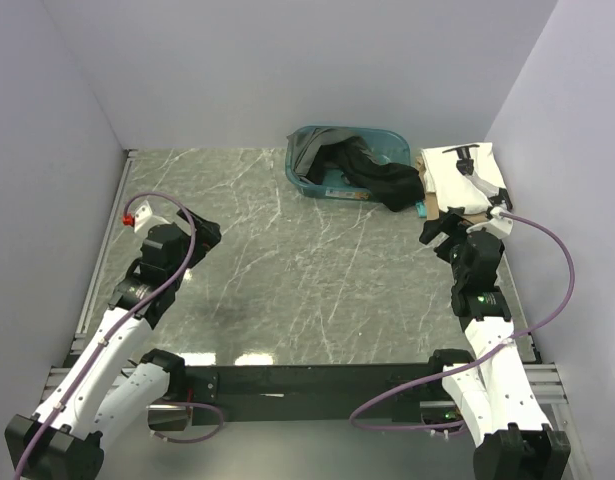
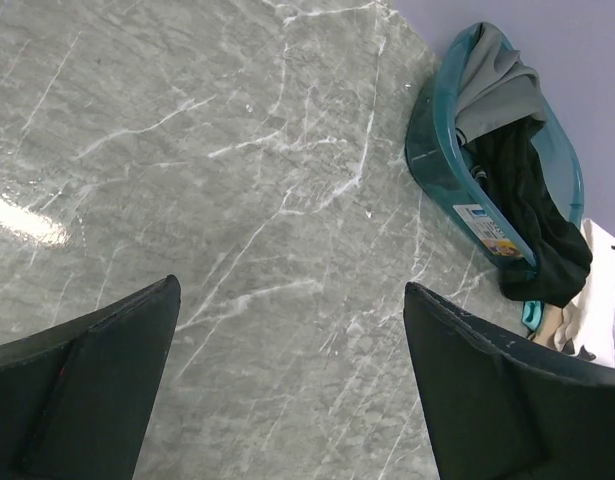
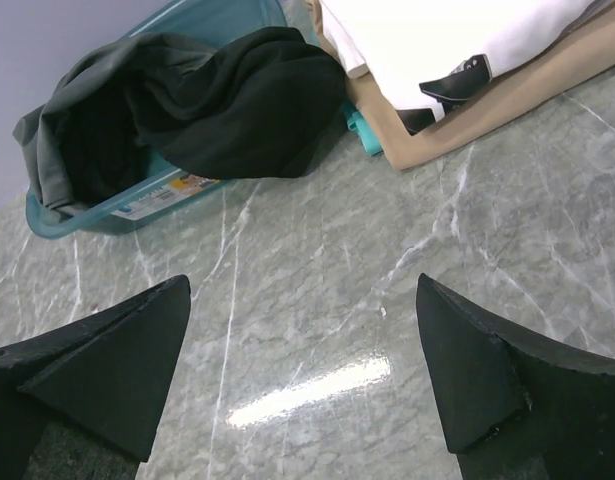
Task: Fold and stack the t-shirts
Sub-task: Grab the tshirt from the pile
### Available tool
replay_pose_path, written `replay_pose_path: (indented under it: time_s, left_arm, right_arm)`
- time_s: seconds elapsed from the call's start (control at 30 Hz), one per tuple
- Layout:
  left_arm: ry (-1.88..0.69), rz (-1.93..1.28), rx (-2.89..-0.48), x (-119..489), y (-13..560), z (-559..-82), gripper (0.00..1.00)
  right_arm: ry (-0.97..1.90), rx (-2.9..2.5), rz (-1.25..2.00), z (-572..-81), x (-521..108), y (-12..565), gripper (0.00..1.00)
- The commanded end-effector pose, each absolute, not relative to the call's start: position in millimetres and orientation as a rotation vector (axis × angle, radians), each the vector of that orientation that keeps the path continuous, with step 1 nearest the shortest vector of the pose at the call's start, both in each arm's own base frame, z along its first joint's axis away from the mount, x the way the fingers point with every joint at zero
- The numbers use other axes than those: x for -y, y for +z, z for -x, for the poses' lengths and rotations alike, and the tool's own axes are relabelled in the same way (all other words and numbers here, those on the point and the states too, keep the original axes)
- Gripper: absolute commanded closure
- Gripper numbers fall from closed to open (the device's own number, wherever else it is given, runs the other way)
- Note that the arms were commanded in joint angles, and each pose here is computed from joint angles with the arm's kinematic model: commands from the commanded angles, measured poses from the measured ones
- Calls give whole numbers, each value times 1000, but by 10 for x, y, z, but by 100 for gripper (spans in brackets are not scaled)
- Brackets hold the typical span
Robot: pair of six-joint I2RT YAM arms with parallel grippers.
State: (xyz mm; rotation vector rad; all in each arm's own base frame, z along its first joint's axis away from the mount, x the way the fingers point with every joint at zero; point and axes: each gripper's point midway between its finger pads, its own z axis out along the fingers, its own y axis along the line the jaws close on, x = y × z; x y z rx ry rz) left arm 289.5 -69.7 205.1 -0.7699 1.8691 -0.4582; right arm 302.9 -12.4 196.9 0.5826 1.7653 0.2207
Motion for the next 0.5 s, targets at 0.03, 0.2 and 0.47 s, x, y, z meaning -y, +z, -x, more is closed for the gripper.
replay_pose_path:
  time_s: [0.03,0.2,0.47]
  left_arm:
    - [-470,735,-1844,724,2139,-2986,0]
    - [-471,738,-1845,733,2131,-3010,1]
    - [-448,735,-1839,682,2070,-2958,1]
  right_arm:
    - [251,-1674,-542,-3093,98,2320,0]
    - [325,-1632,-458,-3248,-37,2520,0]
    - [288,-1848,-206,-3885,-631,2586,0]
